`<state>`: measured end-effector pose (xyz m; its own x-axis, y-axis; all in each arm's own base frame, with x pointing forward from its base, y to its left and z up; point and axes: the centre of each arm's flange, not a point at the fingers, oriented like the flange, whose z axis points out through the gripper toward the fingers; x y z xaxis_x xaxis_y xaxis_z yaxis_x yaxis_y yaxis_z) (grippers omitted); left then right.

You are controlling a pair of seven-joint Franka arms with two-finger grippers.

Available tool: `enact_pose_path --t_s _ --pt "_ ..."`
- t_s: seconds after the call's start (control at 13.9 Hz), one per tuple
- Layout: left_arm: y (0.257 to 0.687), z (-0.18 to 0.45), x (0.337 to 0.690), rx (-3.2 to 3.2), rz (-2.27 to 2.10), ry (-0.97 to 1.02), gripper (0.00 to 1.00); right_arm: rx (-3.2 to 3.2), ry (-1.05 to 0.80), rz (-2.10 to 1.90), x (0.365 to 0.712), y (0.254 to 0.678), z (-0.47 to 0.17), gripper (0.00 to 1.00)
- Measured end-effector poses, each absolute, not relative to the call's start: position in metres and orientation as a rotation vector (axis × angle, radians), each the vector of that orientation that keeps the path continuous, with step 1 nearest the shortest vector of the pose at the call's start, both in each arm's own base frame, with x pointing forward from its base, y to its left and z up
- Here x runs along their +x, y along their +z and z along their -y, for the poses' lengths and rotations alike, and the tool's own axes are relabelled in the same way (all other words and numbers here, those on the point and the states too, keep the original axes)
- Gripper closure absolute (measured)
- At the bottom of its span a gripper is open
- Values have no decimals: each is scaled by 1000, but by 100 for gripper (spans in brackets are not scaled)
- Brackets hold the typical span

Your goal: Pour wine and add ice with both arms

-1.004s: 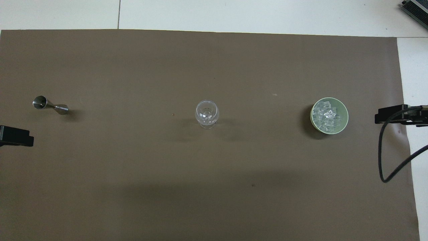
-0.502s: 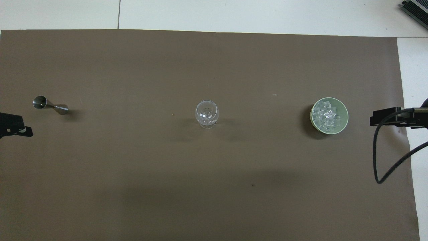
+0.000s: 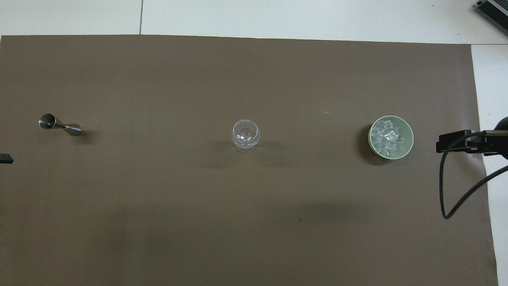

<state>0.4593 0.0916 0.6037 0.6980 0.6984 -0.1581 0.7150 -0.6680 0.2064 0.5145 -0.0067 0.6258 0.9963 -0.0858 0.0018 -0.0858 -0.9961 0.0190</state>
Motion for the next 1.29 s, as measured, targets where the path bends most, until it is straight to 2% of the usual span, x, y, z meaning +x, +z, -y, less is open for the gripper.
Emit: enact_pose_path --t_s 0.79,1.29 --pt "549 -147 456 2199 -1577 -112 0 3120 5 133 512 616 7 0" --pt "512 -189 469 1953 -1710 -135 0 3121 9 134 512 617 7 0"
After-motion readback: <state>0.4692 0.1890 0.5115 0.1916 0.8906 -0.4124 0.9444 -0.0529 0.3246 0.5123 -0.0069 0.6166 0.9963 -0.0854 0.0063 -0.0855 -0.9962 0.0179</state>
